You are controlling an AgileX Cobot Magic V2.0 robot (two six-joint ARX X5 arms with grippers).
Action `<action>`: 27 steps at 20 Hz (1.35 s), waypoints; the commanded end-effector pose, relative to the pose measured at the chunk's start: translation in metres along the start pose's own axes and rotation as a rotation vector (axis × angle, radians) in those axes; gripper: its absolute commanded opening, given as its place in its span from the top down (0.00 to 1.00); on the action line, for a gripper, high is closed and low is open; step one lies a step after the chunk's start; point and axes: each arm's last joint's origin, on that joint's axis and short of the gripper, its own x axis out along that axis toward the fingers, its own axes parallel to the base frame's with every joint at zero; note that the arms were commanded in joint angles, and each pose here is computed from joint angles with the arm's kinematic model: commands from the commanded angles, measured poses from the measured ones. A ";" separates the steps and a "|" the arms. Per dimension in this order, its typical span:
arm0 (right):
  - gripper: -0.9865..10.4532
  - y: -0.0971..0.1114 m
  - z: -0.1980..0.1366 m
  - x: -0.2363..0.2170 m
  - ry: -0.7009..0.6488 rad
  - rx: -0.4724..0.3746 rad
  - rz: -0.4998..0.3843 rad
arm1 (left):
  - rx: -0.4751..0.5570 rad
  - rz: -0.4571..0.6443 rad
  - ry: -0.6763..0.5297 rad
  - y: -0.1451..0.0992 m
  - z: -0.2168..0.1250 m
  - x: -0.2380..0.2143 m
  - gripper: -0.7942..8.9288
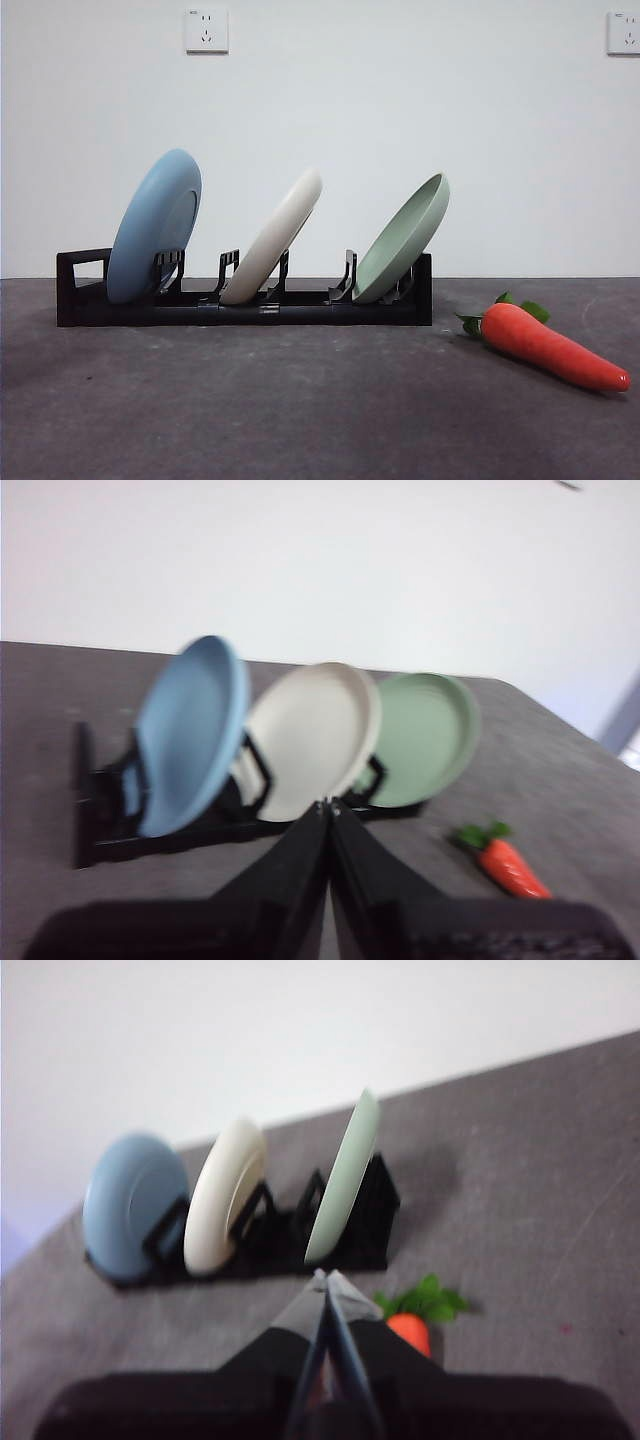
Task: Take the green plate from the plate rack,put the plate on the table,take the carrot from the table,put the carrot in the plate
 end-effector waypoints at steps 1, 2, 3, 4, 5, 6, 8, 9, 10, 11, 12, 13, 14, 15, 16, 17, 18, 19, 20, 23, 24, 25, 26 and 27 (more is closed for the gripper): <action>0.92 0.009 0.023 -0.005 0.106 -0.109 0.028 | 0.025 -0.069 0.056 -0.005 0.014 0.002 0.92; 0.92 0.012 0.031 -0.005 0.156 -0.127 0.042 | 0.026 -0.094 0.084 -0.006 0.019 0.003 0.92; 0.92 0.014 0.037 -0.005 0.206 -0.143 0.060 | 0.029 -0.118 0.112 -0.007 0.024 0.004 0.92; 0.92 0.016 0.043 -0.005 0.247 -0.156 0.072 | 0.031 -0.138 0.135 -0.008 0.027 0.005 0.92; 0.92 0.018 0.049 -0.004 0.291 -0.167 0.081 | 0.034 -0.158 0.162 -0.009 0.030 0.006 0.92; 0.92 0.019 0.054 -0.004 0.329 -0.173 0.080 | 0.034 -0.174 0.187 -0.009 0.033 0.007 0.92; 0.92 0.020 0.061 -0.001 0.391 -0.186 0.080 | 0.033 -0.186 0.225 -0.009 0.036 0.010 0.92; 0.92 0.020 0.064 0.000 0.416 -0.188 0.080 | 0.035 -0.197 0.245 -0.009 0.037 0.011 0.92; 0.92 0.020 0.066 0.002 0.434 -0.181 0.079 | 0.035 -0.202 0.262 -0.009 0.037 0.012 0.93; 0.92 0.020 0.068 0.004 0.448 -0.174 0.078 | 0.033 -0.202 0.281 -0.008 0.037 0.013 0.93; 0.92 0.019 0.069 0.005 0.458 -0.170 0.077 | 0.028 -0.199 0.300 -0.008 0.037 0.014 0.92; 0.91 0.019 0.069 0.006 0.465 -0.166 0.076 | 0.020 -0.197 0.313 -0.007 0.037 0.015 0.92; 0.90 0.018 0.068 0.008 0.477 -0.160 0.075 | 0.006 -0.193 0.332 -0.007 0.035 0.015 0.91; 0.84 0.018 0.067 0.009 0.491 -0.153 0.074 | -0.012 -0.188 0.356 -0.006 0.033 0.016 0.81; 0.65 0.017 0.067 0.010 0.500 -0.146 0.073 | -0.027 -0.181 0.378 -0.005 0.031 0.017 0.61; 0.46 0.017 0.066 0.010 0.507 -0.138 0.070 | -0.037 -0.178 0.388 -0.004 0.031 0.018 0.43; 0.31 0.017 0.066 0.010 0.513 -0.133 0.069 | -0.039 -0.183 0.388 -0.004 0.031 0.018 0.33; 0.31 0.017 0.065 0.010 0.519 -0.130 0.069 | -0.039 -0.205 0.382 -0.005 0.032 0.019 0.33; 0.31 0.017 0.065 0.010 0.524 -0.128 0.068 | -0.044 -0.237 0.371 -0.006 0.033 0.019 0.33; 0.31 0.017 0.065 0.009 0.528 -0.126 0.068 | -0.062 -0.269 0.342 -0.007 0.038 0.024 0.33; 0.31 0.017 0.065 0.009 0.528 -0.126 0.068 | -0.055 -0.275 0.345 -0.008 0.040 0.026 0.33; 0.31 0.017 0.065 0.009 0.527 -0.126 0.068 | -0.048 -0.277 0.350 -0.009 0.041 0.030 0.33; 0.31 0.017 0.065 0.009 0.528 -0.126 0.068 | -0.039 -0.294 0.353 -0.010 0.044 0.034 0.33; 0.31 0.017 0.065 0.009 0.528 -0.126 0.068 | -0.031 -0.311 0.356 -0.012 0.046 0.040 0.33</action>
